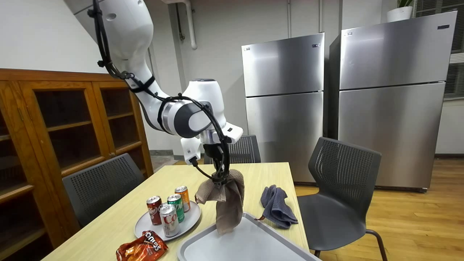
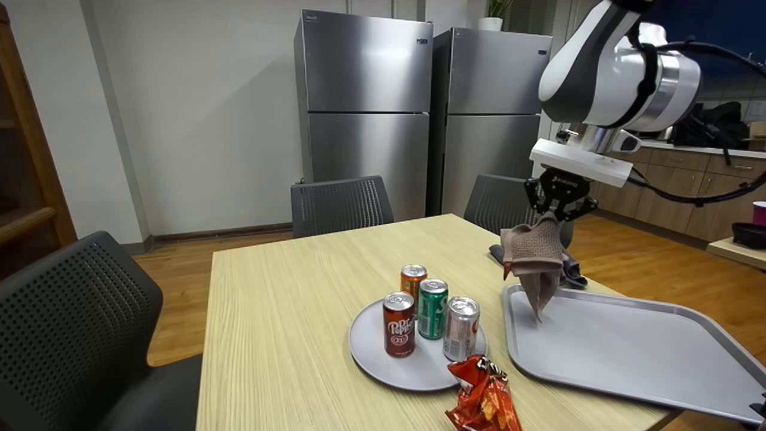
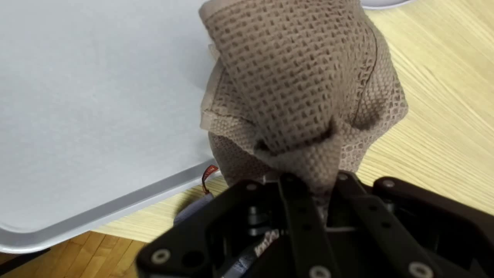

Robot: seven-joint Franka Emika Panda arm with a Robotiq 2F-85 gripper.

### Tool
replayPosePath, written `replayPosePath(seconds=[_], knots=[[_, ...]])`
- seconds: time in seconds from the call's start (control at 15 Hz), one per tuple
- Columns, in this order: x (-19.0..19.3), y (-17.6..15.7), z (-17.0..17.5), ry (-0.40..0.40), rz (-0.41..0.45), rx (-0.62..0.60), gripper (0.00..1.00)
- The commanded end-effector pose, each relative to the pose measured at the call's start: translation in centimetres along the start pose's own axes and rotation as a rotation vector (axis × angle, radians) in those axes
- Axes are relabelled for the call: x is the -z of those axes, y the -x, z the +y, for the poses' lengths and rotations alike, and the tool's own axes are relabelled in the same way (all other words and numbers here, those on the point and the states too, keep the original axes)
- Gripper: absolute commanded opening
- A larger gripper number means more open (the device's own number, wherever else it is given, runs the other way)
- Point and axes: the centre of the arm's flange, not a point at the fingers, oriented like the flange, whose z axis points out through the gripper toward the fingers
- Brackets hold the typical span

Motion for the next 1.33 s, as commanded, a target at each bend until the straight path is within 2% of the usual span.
replayPosePath(seconds=[0.0, 0.6, 1.27], knots=[[1.1, -1.6, -1.6, -0.004, 0.013, 0.000, 0.03], [-1.0, -6.7, -6.3, -0.021, -0.007, 0.055, 0.03], [-6.5, -8.4, -11.5, 0.010, -0.055, 0.144, 0.03]])
